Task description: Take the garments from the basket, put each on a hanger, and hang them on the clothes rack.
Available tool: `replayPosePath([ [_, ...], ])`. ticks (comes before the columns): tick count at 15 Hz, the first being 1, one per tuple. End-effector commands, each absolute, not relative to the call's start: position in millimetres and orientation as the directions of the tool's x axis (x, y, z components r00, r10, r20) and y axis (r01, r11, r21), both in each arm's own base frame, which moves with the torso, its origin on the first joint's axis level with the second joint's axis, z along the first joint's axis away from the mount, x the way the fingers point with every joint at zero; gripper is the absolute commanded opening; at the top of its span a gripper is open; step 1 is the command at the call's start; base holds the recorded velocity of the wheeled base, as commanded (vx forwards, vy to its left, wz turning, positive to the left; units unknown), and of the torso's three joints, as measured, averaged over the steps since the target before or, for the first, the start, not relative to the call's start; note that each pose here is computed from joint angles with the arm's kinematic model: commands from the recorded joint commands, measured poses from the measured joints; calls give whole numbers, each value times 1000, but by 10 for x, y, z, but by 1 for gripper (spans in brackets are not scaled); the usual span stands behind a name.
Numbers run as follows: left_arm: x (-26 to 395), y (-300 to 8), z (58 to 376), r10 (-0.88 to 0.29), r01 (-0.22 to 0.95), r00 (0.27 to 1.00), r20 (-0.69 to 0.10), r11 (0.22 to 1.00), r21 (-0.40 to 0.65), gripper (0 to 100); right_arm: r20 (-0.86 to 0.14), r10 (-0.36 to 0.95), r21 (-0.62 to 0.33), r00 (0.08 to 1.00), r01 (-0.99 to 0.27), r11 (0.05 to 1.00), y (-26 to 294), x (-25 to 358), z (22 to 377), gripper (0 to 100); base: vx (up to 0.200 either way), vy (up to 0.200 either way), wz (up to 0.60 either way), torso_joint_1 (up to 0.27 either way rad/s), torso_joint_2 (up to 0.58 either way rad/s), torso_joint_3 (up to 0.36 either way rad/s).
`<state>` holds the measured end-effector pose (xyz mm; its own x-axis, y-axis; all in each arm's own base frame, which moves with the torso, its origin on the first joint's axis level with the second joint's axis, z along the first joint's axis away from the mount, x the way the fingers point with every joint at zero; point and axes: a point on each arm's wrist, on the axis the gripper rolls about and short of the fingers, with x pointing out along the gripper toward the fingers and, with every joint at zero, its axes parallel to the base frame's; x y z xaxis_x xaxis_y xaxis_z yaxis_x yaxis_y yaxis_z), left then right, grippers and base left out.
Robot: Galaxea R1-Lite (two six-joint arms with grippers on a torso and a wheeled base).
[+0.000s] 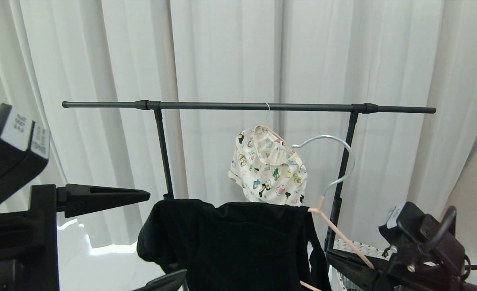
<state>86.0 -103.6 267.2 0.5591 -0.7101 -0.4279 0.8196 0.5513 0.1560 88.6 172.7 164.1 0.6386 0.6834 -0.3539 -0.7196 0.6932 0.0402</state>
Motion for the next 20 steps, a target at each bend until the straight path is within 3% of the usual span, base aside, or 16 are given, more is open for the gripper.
replayPosePath([
  [1,858,-1055,2659,-746,858,506,-433,485,167,100,-338,722,42,604,-757,653,1666,750,1630,0,0,0,0,0,0,0],
  [7,921,-1193,2464,-799,942,326,-505,320,102,100,-331,769,-12,546,-818,576,1687,608,1587,0,0,0,0,0,0,0],
  [11,1093,-1404,2378,-811,947,319,-490,296,126,100,-330,781,-25,530,-832,554,1703,570,1591,0,0,0,0,0,0,0],
  [14,1087,-1409,2235,-807,962,266,-528,256,94,100,-330,784,-26,526,-835,550,1705,564,1591,0,0,0,0,0,0,0],
  [20,1125,-1448,2170,-794,965,256,-551,245,96,100,-327,796,-40,510,-849,527,1720,528,1599,0,0,0,0,0,0,0],
])
